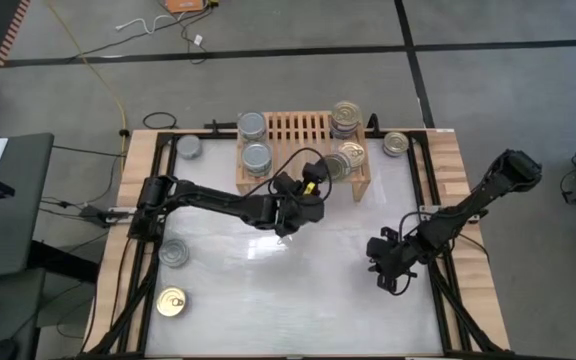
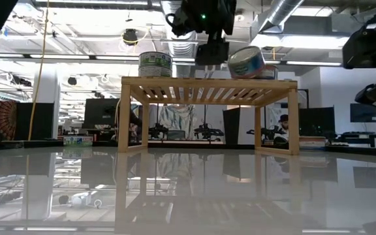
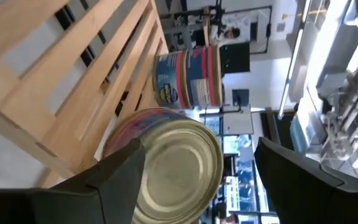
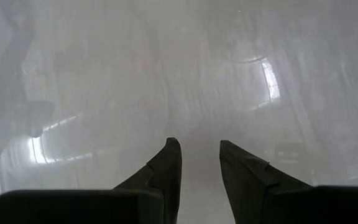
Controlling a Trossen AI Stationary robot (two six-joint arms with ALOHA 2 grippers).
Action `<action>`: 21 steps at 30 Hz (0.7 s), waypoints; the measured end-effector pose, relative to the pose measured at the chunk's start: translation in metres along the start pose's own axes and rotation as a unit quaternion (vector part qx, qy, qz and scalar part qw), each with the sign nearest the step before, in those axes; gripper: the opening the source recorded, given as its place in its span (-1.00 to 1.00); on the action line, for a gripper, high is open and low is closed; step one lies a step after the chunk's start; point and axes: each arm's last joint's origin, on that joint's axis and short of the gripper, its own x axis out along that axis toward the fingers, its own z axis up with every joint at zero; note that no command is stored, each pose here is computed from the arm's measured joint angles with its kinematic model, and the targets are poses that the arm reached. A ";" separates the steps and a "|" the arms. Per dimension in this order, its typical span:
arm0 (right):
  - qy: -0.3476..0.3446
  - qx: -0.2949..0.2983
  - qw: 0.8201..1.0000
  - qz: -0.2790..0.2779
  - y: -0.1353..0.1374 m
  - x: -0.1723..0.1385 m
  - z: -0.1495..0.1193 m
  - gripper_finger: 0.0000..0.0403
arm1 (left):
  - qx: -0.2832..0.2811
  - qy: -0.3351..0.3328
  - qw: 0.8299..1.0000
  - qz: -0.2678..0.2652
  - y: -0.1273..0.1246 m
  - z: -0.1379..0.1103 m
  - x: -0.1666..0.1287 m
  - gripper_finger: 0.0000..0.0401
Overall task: Stack canned seafood by type on shelf
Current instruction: Put the blue-pink tuna can on the shelf
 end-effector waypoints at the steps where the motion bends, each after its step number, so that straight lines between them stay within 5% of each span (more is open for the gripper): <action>1: 0.000 -0.001 1.000 0.000 0.000 0.000 0.000 -0.33 | 0.001 0.003 1.000 0.001 0.000 0.000 0.000 0.46; 12: 0.000 0.001 1.000 0.000 0.000 0.000 0.000 -0.33 | 0.018 0.025 1.000 0.002 0.002 -0.006 -0.014 0.48; 21: 0.007 0.006 1.000 -0.006 0.000 0.000 -0.002 -0.33 | 0.126 0.067 0.990 -0.007 -0.026 0.003 -0.046 0.48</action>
